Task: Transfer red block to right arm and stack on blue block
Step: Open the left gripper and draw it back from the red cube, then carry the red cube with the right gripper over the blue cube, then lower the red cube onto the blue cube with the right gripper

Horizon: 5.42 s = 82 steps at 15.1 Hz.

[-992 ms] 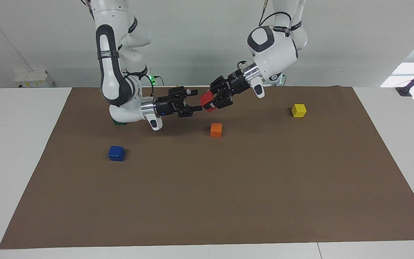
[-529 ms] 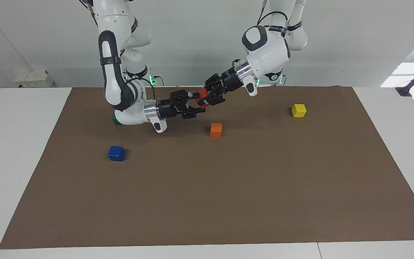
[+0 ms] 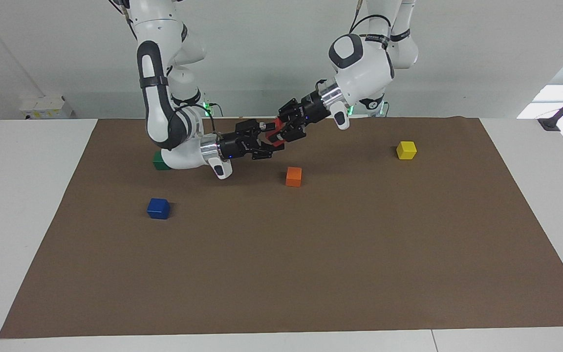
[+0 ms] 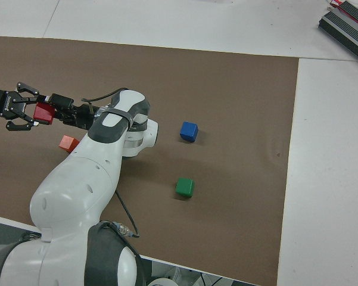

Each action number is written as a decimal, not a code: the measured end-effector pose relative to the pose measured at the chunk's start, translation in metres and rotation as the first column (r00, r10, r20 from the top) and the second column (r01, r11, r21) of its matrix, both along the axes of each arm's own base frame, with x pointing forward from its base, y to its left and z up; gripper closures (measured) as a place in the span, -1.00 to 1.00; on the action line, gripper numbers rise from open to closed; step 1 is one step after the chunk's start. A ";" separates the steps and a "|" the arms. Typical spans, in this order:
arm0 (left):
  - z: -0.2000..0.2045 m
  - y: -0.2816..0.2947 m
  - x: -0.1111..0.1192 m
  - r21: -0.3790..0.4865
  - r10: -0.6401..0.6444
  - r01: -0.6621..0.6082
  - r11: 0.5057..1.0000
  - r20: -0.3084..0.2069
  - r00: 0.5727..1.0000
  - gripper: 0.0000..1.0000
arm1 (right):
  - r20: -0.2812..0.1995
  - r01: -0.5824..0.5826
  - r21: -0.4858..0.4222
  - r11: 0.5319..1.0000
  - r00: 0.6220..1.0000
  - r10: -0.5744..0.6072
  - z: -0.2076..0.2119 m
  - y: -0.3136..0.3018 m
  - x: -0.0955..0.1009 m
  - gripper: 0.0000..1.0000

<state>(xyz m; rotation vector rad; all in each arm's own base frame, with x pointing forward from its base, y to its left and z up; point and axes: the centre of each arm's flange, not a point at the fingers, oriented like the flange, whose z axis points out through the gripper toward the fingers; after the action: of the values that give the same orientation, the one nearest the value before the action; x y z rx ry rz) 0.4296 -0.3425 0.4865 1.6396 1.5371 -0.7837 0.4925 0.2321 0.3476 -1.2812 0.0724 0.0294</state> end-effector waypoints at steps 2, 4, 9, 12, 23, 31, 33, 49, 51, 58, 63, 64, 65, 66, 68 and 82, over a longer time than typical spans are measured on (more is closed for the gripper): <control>0.001 0.001 0.001 -0.010 0.008 -0.008 1.000 -0.005 1.000 -0.09 | 0.003 -0.001 -0.001 1.000 1.000 0.001 -0.001 0.001 -0.001 -0.41; 0.002 0.002 0.001 -0.021 0.017 -0.017 1.000 -0.012 1.000 -0.09 | 0.019 0.007 0.008 1.000 1.000 -0.007 0.001 0.002 0.000 -0.33; 0.003 0.003 0.001 -0.032 0.024 -0.025 0.999 -0.017 1.000 -0.09 | 0.029 0.012 0.019 1.000 0.999 -0.013 0.002 0.002 0.001 -0.21; 0.003 0.003 0.001 -0.032 0.024 -0.025 0.999 -0.016 1.000 -0.09 | 0.030 0.012 0.019 1.000 0.999 -0.013 0.002 0.002 0.001 -0.21; 0.061 0.097 0.030 0.118 -0.024 0.008 0.993 0.131 0.991 -1.00 | 0.039 0.017 -0.009 1.000 0.999 -0.017 0.000 0.011 0.000 -0.21; 0.093 0.240 0.067 0.523 -0.191 0.078 0.849 0.166 0.967 -1.00 | 0.115 -0.040 -0.471 0.881 0.988 0.106 0.017 -0.039 0.022 -0.21; 0.102 0.284 0.071 0.573 -0.285 0.134 0.809 0.183 0.941 -1.00 | 0.116 -0.064 -0.602 0.796 0.979 0.167 0.036 -0.063 0.030 -0.21; 0.162 0.334 0.090 0.809 -0.938 0.580 0.102 -0.116 0.327 -1.00 | -0.063 -0.028 -0.975 -0.220 0.986 0.154 0.066 -0.178 0.080 -0.21; 0.162 0.327 0.094 0.809 -0.946 0.581 0.088 -0.115 0.304 -1.00 | -0.052 -0.019 -0.964 -0.267 0.992 0.116 0.063 -0.186 0.082 -0.21; 0.150 0.319 0.094 0.792 -0.950 0.606 0.078 -0.125 0.285 -1.00 | 0.028 0.064 -0.928 -0.366 0.994 0.104 0.031 -0.227 0.086 -0.21; 0.142 0.315 0.099 0.807 -0.953 0.585 0.073 -0.117 0.280 -1.00 | 0.021 0.052 -0.904 -0.424 0.997 0.076 0.019 -0.221 0.084 -0.21; 0.144 0.314 0.100 0.814 -0.954 0.576 0.072 -0.112 0.279 -1.00 | 0.026 0.056 -0.903 -0.425 0.997 0.074 0.017 -0.220 0.085 -0.21; 0.147 0.314 0.101 0.822 -0.956 0.565 0.070 -0.107 0.274 -1.00 | 0.028 0.054 -0.904 -0.425 0.997 0.068 0.015 -0.219 0.085 -0.21; 0.151 0.314 0.101 0.828 -0.958 0.556 0.067 -0.102 0.267 -1.00 | 0.027 0.050 -0.904 -0.425 0.998 0.060 0.013 -0.218 0.085 -0.21; 0.162 0.310 0.101 0.840 -0.963 0.539 0.060 -0.093 0.252 -1.00 | 0.020 0.040 -0.904 -0.425 0.999 0.050 0.006 -0.218 0.084 -0.21; 0.168 0.318 0.105 0.853 -0.965 0.513 0.091 -0.052 0.257 -1.00 | 0.028 0.040 -0.907 -0.420 0.999 0.037 -0.011 -0.220 0.083 -0.21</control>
<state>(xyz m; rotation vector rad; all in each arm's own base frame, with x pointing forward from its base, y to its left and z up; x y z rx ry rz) 0.5342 -0.0249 0.6549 3.1322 0.2592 0.0340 0.5757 0.0124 0.3364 -3.2823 0.0410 -0.1188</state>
